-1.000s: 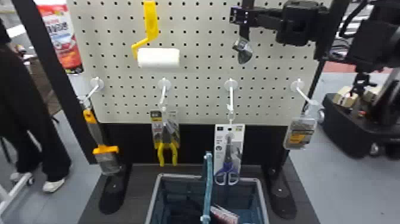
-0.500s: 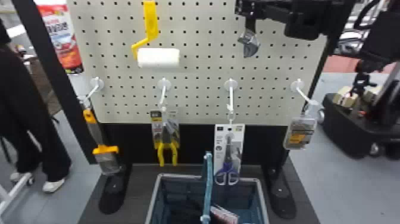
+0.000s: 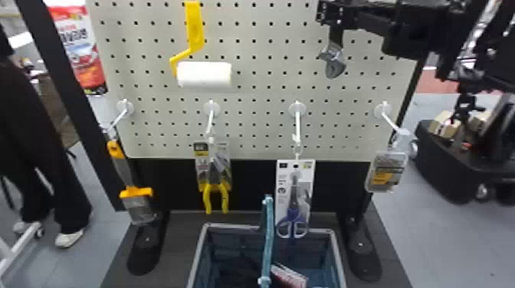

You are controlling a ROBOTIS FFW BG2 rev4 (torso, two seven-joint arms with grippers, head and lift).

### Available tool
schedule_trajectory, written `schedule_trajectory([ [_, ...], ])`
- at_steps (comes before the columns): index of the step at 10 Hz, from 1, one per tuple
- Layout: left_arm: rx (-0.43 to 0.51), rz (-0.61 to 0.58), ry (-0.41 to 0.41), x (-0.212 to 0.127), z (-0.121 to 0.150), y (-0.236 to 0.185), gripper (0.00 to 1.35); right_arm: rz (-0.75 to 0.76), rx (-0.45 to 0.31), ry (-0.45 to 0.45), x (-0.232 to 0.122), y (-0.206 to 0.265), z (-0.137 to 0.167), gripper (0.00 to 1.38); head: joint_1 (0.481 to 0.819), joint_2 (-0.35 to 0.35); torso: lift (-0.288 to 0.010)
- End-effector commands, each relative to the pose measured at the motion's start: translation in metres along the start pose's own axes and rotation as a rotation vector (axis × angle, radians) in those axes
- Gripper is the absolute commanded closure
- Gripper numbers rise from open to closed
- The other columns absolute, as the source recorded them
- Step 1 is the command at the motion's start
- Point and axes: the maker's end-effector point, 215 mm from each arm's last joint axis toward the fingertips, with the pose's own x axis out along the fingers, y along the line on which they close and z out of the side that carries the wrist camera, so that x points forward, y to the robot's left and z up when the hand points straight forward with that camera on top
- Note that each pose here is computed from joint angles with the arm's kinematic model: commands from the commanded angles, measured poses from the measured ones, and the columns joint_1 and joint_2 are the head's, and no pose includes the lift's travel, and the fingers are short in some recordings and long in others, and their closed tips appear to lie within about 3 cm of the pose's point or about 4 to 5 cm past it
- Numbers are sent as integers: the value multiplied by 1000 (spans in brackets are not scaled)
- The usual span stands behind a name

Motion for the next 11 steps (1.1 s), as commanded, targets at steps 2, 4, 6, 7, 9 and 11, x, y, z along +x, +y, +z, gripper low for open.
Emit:
schedule_trajectory([
  [2, 1, 0, -1, 0, 0, 0, 121, -7, -26, -8, -2, 0, 11, 1167, 549, 0, -100],
  [4, -3, -2, 1, 0, 0, -2, 121, -15, -46, -18, -11, 5, 16, 1167, 549, 0, -100],
  [6, -4, -1, 2, 0, -1, -2, 121, -40, -21, -48, -26, 11, 8, 1167, 549, 0, -100],
  [7, -3, 2, 5, 0, -3, -1, 121, -63, -1, -70, -35, 7, 5, 1167, 549, 0, -100],
  [9, -4, 0, 5, 0, -5, -2, 121, -119, 23, -93, -56, -4, -3, 1167, 549, 0, -100],
  [11, -10, 5, 8, -1, -8, -2, 121, -183, 57, -111, -77, -16, -19, 1167, 549, 0, -100],
])
